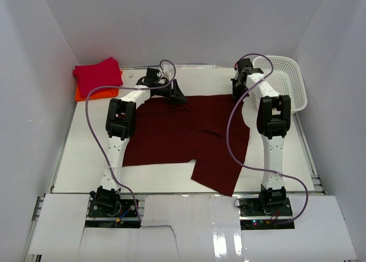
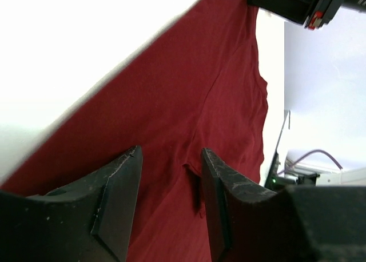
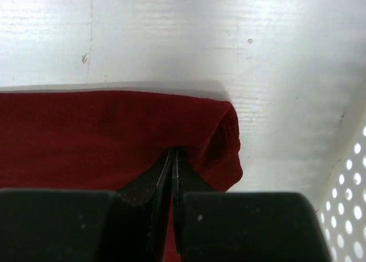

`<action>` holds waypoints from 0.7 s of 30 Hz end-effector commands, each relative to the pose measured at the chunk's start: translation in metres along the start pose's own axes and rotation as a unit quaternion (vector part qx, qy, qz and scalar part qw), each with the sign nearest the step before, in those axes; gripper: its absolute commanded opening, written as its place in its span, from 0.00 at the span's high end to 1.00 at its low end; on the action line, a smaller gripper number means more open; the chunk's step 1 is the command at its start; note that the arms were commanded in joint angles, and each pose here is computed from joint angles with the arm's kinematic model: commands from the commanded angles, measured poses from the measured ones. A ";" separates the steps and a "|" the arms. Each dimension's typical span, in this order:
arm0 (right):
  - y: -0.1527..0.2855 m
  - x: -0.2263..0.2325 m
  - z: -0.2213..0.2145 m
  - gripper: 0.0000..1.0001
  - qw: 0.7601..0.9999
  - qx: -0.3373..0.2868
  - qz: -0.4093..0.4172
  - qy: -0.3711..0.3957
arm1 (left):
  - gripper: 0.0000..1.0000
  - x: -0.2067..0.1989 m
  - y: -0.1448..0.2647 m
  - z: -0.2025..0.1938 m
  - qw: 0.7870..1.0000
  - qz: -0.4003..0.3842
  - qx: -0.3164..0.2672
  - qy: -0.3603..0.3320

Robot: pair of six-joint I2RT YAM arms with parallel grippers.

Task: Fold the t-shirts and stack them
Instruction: Fold the flattened tshirt in 1/3 of the way

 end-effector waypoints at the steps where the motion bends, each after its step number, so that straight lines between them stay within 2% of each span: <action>1: -0.022 -0.016 0.004 0.92 1.000 0.002 -0.016 -0.012 | 0.44 -0.001 0.011 0.029 0.999 0.015 -0.031 -0.030; 14: -0.037 -0.023 0.020 0.91 1.000 -0.019 0.002 -0.024 | 0.44 0.035 0.002 0.046 0.998 -0.002 -0.063 0.000; 17: -0.021 -0.019 0.034 0.91 0.999 -0.046 0.011 -0.023 | 0.45 0.020 0.019 0.059 0.996 0.005 -0.085 -0.017; 21: 0.044 -0.008 0.067 0.85 0.993 -0.114 0.034 -0.023 | 0.44 -0.014 0.063 0.093 0.990 0.005 -0.128 -0.050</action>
Point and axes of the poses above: each gripper's point midway between its finger pads, its own y axis back along the fingers, its own x axis along the line the jaws close on, z = x × y, the point moved 8 cm from there along y, back along the fingers, and after that the axes turned 9 degrees about -y, right-handed, at the moved point
